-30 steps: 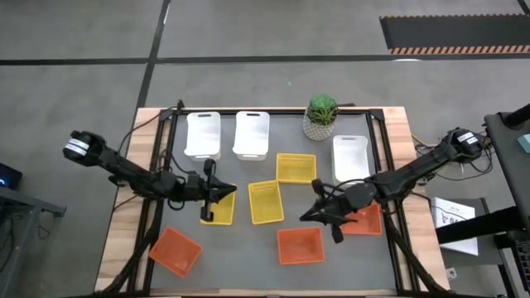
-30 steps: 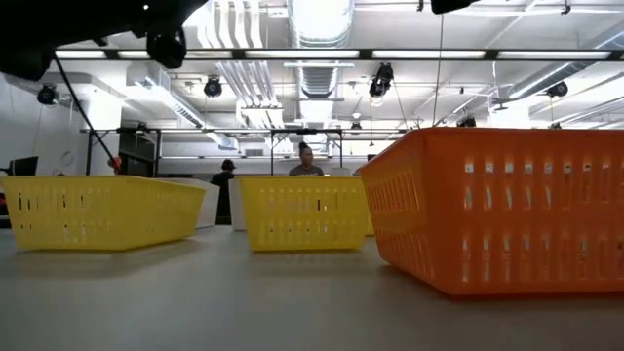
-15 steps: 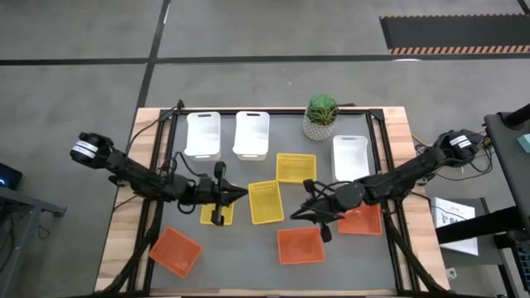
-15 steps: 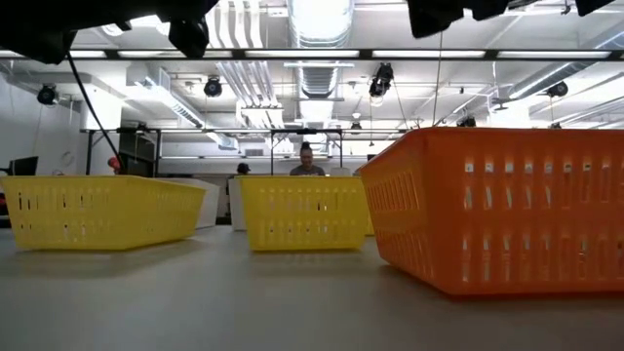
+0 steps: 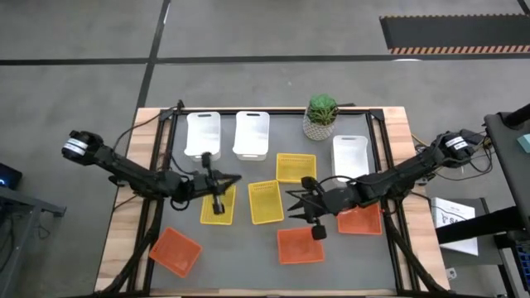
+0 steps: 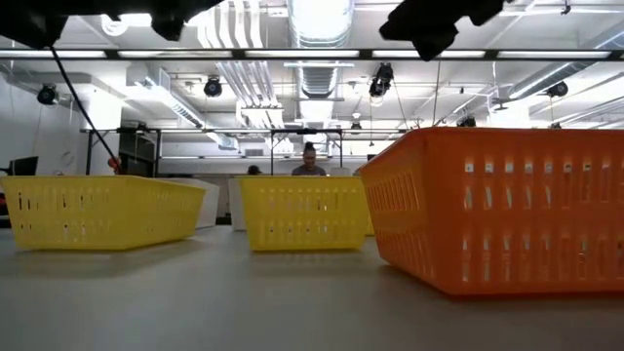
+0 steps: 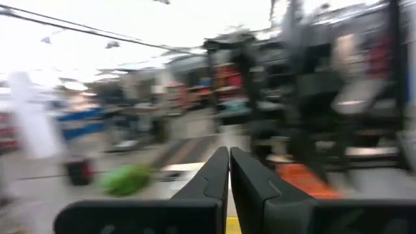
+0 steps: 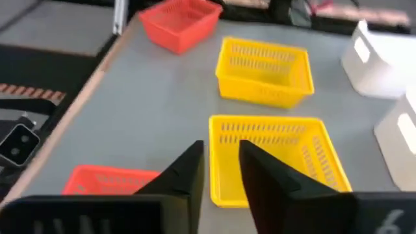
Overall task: Stack baskets by color
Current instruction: Stack the bottom right yellow bin on top of the bottom left yellow bin
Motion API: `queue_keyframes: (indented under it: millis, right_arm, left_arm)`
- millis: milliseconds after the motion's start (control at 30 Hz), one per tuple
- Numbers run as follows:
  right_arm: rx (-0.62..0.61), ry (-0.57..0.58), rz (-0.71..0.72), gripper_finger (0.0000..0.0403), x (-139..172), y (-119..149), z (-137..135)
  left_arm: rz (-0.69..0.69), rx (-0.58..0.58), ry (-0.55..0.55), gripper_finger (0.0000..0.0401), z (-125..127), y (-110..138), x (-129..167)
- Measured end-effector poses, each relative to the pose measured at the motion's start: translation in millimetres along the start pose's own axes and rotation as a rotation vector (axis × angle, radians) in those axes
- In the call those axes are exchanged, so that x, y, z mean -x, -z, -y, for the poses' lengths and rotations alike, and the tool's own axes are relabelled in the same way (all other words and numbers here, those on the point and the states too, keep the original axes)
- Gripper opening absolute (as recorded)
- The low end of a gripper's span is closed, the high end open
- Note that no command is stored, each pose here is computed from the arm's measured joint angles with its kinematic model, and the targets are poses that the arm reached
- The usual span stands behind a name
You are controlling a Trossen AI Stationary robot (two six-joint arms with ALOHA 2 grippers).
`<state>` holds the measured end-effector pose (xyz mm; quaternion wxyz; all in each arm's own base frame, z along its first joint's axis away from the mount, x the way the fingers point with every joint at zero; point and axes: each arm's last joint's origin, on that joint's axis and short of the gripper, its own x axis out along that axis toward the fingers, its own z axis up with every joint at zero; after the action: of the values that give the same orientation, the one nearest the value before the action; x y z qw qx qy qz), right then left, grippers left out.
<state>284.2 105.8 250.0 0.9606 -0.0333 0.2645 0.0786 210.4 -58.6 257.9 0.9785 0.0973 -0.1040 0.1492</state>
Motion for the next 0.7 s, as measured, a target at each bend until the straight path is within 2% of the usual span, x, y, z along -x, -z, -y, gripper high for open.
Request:
queue_keyframes:
  millis: [100, 167, 233, 400, 700]
  right_arm:
    - [-0.039, 0.008, -0.085, 0.0126, -9, -12, -3]
    - [-0.043, 0.01, -0.138, 0.014, -18, -18, -7]
    - [-0.04, 0.017, -0.19, 0.0152, -29, -22, -10]
    - [-0.035, 0.034, -0.295, 0.0169, -63, -28, -16]
    - [-0.073, 0.081, -0.419, 0.0171, -116, -30, -14]
  left_arm:
    - [-0.016, -0.012, -0.087, 0.0, -9, -5, 6]
    - [-0.025, -0.007, -0.1, 0.0, -13, -6, 10]
    - [-0.053, -0.025, -0.083, 0.0, -13, -5, 14]
    - [-0.071, 0.025, -0.04, 0.0, -11, -8, 22]
    - [-0.058, 0.048, 0.019, 0.0, -8, -17, 34]
